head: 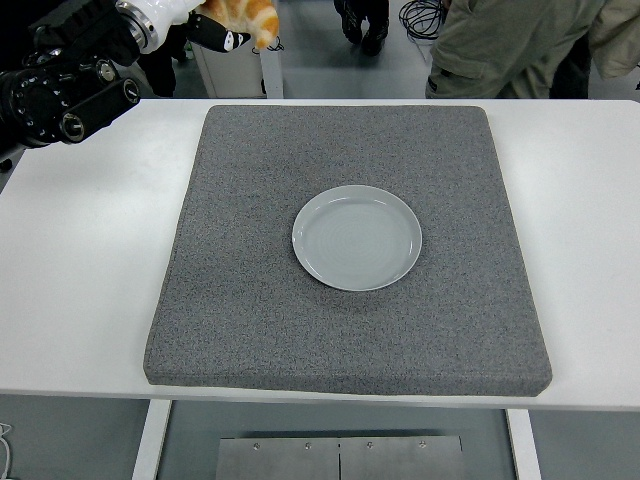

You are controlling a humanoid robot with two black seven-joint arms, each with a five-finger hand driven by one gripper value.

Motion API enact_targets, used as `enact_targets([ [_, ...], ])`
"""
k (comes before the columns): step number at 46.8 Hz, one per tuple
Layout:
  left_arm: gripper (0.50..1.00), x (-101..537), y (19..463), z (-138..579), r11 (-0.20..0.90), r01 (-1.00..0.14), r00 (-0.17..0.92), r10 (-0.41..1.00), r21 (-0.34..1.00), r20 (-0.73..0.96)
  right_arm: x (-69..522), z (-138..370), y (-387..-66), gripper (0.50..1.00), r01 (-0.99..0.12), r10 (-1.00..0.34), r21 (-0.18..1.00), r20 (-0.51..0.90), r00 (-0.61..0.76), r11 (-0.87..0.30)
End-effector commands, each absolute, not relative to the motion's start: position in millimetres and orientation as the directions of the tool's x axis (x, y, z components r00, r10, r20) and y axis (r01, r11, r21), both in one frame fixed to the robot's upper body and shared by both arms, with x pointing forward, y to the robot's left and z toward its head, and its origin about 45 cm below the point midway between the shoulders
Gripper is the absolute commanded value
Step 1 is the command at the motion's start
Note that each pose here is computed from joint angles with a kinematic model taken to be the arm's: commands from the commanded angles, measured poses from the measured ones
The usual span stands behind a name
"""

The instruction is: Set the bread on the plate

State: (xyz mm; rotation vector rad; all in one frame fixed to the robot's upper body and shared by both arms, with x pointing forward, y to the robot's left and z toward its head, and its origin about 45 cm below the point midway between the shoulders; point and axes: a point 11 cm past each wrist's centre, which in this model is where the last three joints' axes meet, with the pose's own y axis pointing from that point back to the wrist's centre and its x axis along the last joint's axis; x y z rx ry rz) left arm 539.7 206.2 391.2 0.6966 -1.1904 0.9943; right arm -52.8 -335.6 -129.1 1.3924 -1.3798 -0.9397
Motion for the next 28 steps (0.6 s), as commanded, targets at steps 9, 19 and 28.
enact_targets([
  [9, 0.5, 536, 168, 389, 0.482, -0.874, 0.081, 0.258, -0.056, 0.963, -54, -129, -336, 1.0, -0.28, -0.993, 0.958, 0.089, 0.076, 0.064],
  [19, 0.5, 525, 110, 383, 0.575, -0.817, 0.118, 0.248, -0.048, 0.962, -53, -129, -336, 1.0, -0.281, -0.993, 0.957, 0.089, 0.076, 0.064],
  [28, 0.5, 513, 64, 384, 0.641, -0.766, 0.136, 0.239, -0.05, 0.962, -53, -129, -336, 1.0, -0.281, -0.993, 0.957, 0.089, 0.076, 0.064],
])
